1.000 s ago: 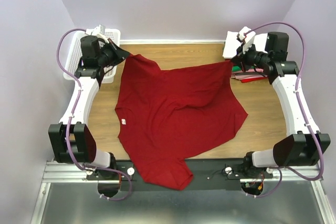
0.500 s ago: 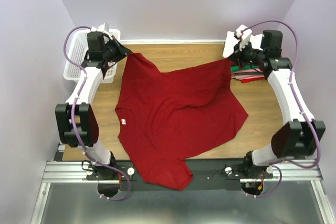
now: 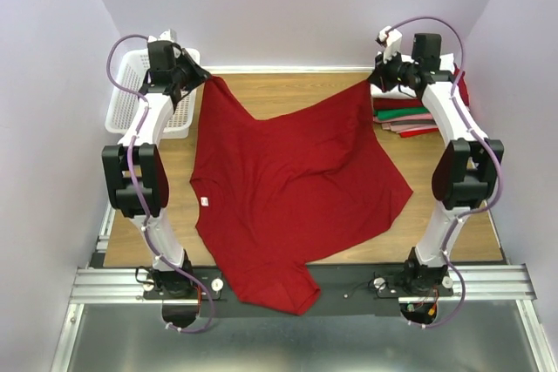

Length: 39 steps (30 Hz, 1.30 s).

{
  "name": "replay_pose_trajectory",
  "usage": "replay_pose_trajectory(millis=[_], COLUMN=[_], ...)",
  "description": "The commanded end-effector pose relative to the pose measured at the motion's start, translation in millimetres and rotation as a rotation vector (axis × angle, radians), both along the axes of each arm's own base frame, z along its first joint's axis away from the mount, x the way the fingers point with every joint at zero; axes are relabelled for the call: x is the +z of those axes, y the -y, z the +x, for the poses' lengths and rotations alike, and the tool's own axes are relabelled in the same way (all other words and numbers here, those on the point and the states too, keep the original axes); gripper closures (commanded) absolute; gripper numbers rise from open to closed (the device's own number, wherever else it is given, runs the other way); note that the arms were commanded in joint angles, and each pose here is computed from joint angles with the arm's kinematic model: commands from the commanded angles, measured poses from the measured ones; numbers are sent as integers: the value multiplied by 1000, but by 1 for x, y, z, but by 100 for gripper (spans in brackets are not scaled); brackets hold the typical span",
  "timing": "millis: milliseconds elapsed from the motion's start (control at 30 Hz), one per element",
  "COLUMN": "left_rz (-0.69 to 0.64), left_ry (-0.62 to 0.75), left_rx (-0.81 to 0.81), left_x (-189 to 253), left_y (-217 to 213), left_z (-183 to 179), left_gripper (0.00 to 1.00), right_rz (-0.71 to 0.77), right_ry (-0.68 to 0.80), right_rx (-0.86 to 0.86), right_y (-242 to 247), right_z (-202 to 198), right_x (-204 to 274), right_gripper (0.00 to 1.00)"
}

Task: Fold and stack the t-shirts
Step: Flatten the tshirt out

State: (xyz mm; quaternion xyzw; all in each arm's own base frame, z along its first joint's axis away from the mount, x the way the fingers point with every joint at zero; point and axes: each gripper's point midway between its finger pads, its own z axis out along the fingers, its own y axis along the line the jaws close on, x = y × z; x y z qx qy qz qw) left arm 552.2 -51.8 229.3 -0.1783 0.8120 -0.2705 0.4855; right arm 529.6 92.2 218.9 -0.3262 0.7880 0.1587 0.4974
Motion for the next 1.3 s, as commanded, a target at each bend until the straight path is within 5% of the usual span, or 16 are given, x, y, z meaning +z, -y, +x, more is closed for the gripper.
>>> replay_pose_trajectory(millis=[0,533,1267], left_rz=[40,54,86], left_ry=[25,-24,27], left_rx=[74,51,10], left_x=[6,-32,-11], left_y=[-24,-26,-21], left_z=[23,69,45], left_gripper=[100,100,100], right_rz=[1,-9,11], right_ry=[45,8,2], right_rx=[-67,-207,-142], right_y=[-2,0,-10], right_z=[36,108,75], right_x=[7,-47,-30], right_gripper=[99,98,97])
